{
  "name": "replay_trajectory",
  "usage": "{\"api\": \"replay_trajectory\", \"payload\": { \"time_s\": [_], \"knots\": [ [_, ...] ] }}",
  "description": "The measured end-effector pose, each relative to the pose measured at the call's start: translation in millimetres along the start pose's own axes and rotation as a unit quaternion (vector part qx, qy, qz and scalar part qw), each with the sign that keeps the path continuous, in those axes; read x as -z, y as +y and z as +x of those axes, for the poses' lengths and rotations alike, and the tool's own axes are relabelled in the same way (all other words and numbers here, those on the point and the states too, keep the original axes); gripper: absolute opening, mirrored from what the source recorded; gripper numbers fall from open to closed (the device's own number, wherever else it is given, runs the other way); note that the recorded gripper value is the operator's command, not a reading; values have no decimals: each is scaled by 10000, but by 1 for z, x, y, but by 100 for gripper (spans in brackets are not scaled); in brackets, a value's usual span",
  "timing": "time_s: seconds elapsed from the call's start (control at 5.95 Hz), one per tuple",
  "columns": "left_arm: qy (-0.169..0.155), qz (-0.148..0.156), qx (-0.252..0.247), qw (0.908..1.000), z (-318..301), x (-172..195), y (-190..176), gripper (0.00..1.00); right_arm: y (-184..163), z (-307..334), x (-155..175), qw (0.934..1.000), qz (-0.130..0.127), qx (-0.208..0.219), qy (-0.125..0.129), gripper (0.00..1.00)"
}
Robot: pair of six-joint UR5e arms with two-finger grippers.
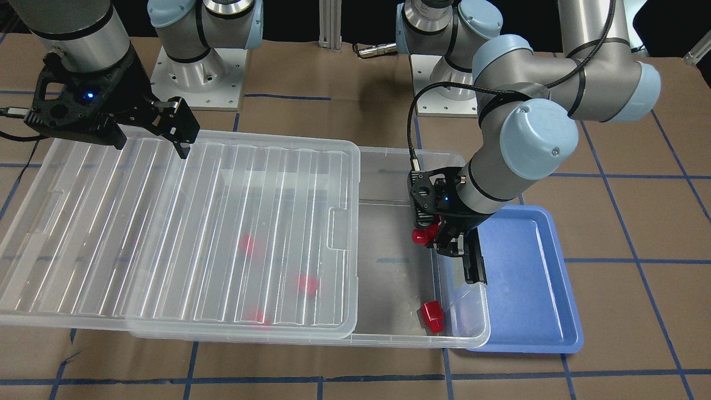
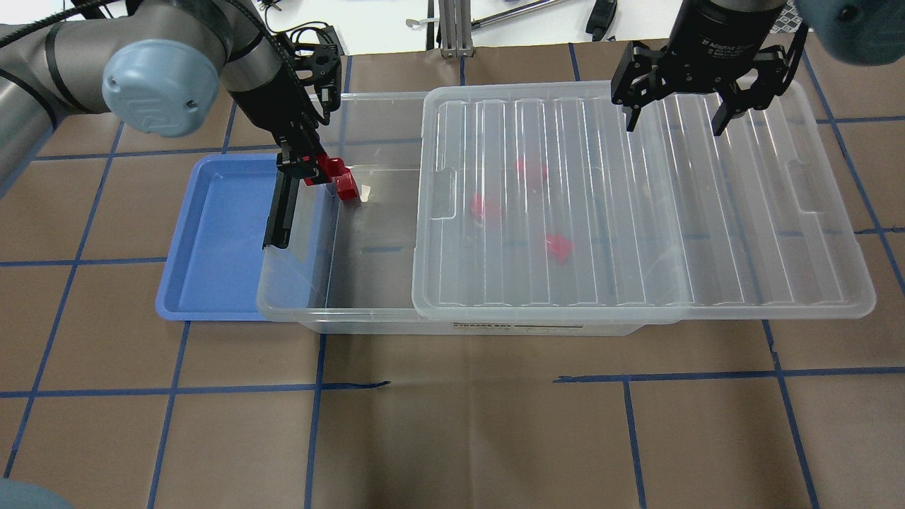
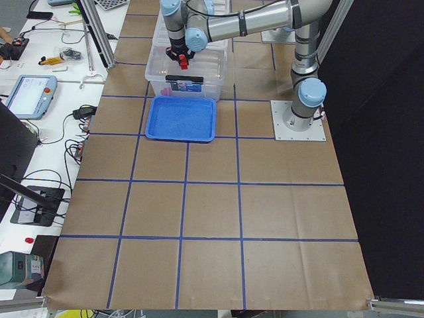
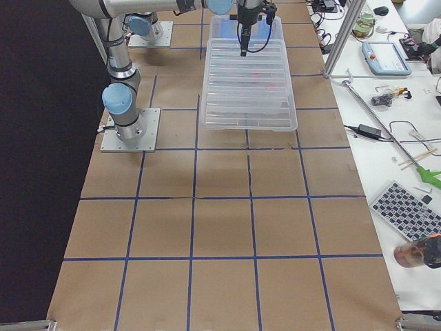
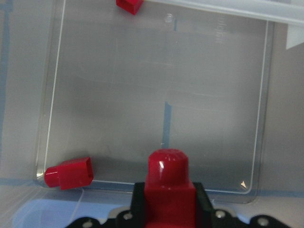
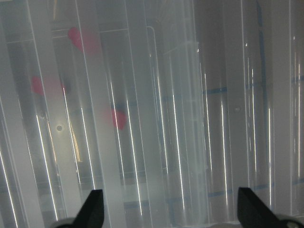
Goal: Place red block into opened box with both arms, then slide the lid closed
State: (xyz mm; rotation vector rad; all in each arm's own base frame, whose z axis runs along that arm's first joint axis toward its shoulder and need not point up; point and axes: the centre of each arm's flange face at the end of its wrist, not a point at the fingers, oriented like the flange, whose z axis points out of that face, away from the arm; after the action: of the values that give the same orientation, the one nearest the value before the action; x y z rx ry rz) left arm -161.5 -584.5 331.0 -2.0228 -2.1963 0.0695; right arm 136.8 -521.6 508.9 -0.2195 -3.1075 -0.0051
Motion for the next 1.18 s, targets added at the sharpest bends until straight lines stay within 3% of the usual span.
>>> {"api": "replay_trajectory", "payload": {
  "time_s": [0.67, 1.18],
  "knots": [
    [107, -3, -46, 9999, 14, -91, 10, 1, 0, 2, 0, 10000, 1, -16, 13, 100],
    [123, -3, -92, 9999, 12, -121, 6, 1, -1, 2, 0, 10000, 5, -21, 5, 100]
  ]
}}
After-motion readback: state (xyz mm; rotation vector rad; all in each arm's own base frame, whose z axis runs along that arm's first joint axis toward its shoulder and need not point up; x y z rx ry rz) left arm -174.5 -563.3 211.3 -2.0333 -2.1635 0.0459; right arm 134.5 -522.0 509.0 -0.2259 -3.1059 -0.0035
